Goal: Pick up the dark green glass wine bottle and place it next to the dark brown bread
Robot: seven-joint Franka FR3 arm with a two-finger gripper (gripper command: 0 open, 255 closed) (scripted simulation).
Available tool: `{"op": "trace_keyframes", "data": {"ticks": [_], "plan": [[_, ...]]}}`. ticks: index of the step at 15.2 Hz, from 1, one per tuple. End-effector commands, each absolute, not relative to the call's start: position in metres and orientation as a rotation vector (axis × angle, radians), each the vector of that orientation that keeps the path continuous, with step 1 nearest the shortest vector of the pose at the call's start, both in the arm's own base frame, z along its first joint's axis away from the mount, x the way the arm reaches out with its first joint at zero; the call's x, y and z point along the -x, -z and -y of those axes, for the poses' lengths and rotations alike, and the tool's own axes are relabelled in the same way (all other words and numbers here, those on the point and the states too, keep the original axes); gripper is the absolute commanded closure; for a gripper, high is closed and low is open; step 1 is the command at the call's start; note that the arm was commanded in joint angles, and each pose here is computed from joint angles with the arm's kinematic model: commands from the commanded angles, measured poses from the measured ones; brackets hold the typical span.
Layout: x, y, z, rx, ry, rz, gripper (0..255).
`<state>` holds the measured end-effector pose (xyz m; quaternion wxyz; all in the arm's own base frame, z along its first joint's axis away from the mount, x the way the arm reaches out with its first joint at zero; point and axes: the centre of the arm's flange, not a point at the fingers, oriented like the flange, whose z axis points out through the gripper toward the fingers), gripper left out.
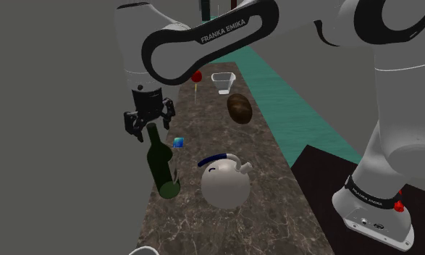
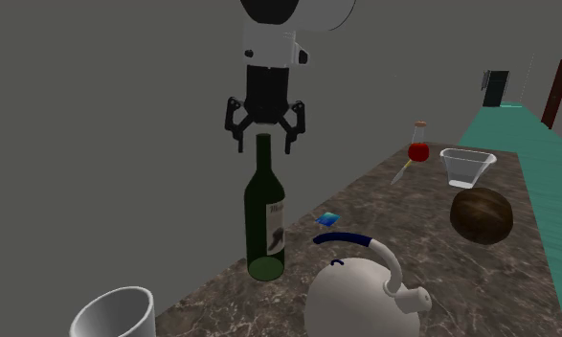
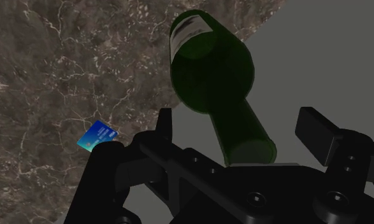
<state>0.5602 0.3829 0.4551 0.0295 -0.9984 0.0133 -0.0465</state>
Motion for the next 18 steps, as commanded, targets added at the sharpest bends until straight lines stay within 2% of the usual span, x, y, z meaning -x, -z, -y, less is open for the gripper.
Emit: {"op": "trace_keyframes", "data": {"ticks": [1, 3, 4, 13, 18], "plan": [[-0.560, -0.455, -0.383, 3.079, 0.144, -0.041, 0], [-0.560, -0.455, -0.383, 3.079, 0.144, -0.041, 0], [-0.560, -0.455, -0.383, 3.079, 0.144, -0.041, 255], [-0.560, -0.455, -0.383, 3.079, 0.144, -0.041, 255], [-0.560, -0.481, -0.383, 3.079, 0.144, -0.041, 255]]}}
